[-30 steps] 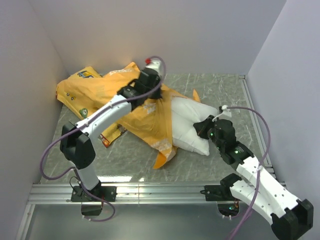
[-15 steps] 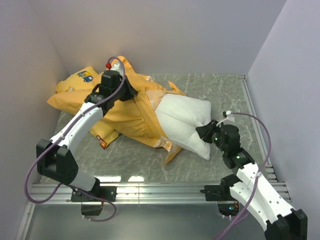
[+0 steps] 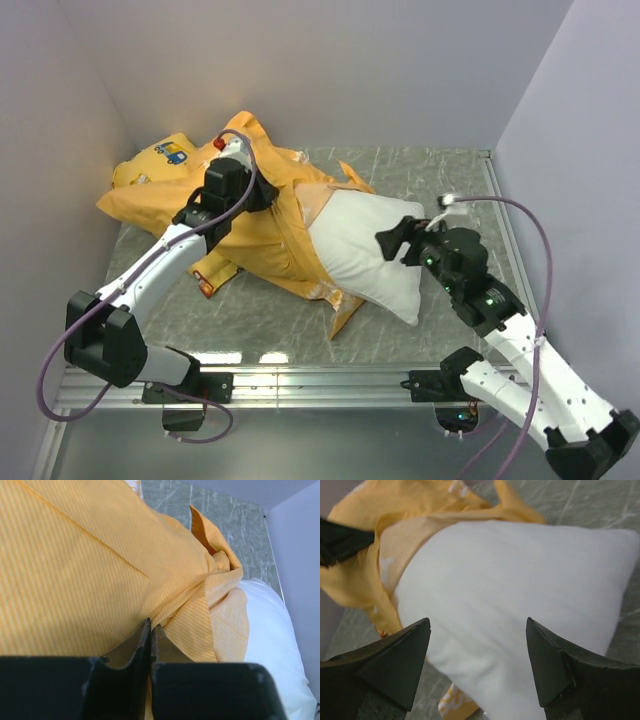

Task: Remove the pillowcase from the pillow

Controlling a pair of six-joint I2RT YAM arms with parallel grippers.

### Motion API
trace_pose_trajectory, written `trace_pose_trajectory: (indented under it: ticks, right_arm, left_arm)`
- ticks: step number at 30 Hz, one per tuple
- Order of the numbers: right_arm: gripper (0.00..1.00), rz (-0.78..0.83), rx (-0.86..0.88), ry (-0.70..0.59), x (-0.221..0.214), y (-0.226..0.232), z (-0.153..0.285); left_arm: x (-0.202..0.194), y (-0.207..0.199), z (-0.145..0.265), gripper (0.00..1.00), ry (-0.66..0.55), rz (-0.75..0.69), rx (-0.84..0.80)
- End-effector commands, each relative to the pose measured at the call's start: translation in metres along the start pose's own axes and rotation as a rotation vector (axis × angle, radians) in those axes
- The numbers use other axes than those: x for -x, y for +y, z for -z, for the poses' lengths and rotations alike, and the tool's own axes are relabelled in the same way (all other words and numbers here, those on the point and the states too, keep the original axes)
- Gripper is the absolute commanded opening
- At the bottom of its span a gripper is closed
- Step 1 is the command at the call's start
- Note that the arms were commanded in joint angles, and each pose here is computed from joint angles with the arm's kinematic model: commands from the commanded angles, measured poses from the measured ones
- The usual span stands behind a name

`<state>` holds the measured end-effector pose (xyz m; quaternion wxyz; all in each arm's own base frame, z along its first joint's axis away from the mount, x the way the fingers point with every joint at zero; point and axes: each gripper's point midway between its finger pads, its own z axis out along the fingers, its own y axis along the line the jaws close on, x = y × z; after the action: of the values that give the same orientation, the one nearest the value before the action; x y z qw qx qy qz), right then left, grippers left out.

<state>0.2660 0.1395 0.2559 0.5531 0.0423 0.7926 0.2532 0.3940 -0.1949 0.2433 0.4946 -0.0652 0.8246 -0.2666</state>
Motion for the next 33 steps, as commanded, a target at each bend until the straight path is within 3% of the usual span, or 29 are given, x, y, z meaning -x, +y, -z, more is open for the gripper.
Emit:
trace_pose_trajectory:
  ticks: [1, 2, 3, 13, 15, 18, 19, 21, 22, 25, 26, 30, 33]
  right_arm:
    - [0.84, 0.148, -0.036, 0.113, -0.037, 0.0, -0.006]
    - [0.92, 0.184, 0.003, 0.15, -0.056, 0.014, -0.002]
    - [0.93, 0.203, 0.006, 0.155, -0.063, 0.018, 0.001]
    - [0.96, 0.505, -0.263, 0.22, -0.118, -0.002, -0.015]
    - [0.88, 0.552, -0.345, 0.231, -0.12, -0.008, -0.025]
    - [0.4, 0.594, -0.363, 0.248, -0.112, 0.005, -0.037]
    - [0.15, 0.573, -0.353, 0.225, -0.098, 0.019, -0.04]
    - [0.02, 0.576, -0.334, 0.219, -0.083, 0.031, -0.039]
    - [0.0, 0.536, -0.282, 0.196, -0.065, 0.051, -0.039]
    - [0.0, 0.469, -0.165, 0.17, -0.029, 0.081, -0.028]
    - [0.0, 0.415, -0.14, 0.131, 0.001, 0.089, -0.024]
    - [0.0, 0.326, -0.07, 0.067, 0.06, 0.103, -0.014]
    - [0.0, 0.299, -0.057, 0.038, 0.085, 0.104, -0.01]
  left_arm:
    - [0.032, -0.018, 0.002, 0.1, -0.057, -0.053, -0.021]
    - [0.034, -0.022, 0.001, 0.11, -0.057, -0.057, -0.024]
    - [0.032, -0.022, -0.004, 0.12, -0.042, -0.069, -0.02]
    - [0.056, -0.058, -0.011, 0.15, -0.036, -0.13, -0.058]
    - [0.055, -0.067, -0.008, 0.18, -0.018, -0.144, -0.078]
    - [0.057, -0.082, -0.002, 0.25, -0.017, -0.169, -0.104]
    - [0.06, -0.086, 0.001, 0.27, -0.022, -0.178, -0.111]
    - [0.061, -0.09, 0.004, 0.38, -0.021, -0.187, -0.116]
    - [0.064, -0.093, 0.009, 0.5, -0.023, -0.194, -0.12]
    - [0.073, -0.105, 0.033, 0.64, -0.063, -0.217, -0.125]
    - [0.075, -0.111, 0.043, 0.71, -0.081, -0.22, -0.132]
    - [0.073, -0.124, 0.096, 0.77, -0.167, -0.187, -0.128]
    - [0.056, -0.1, 0.12, 0.78, -0.207, -0.056, -0.071]
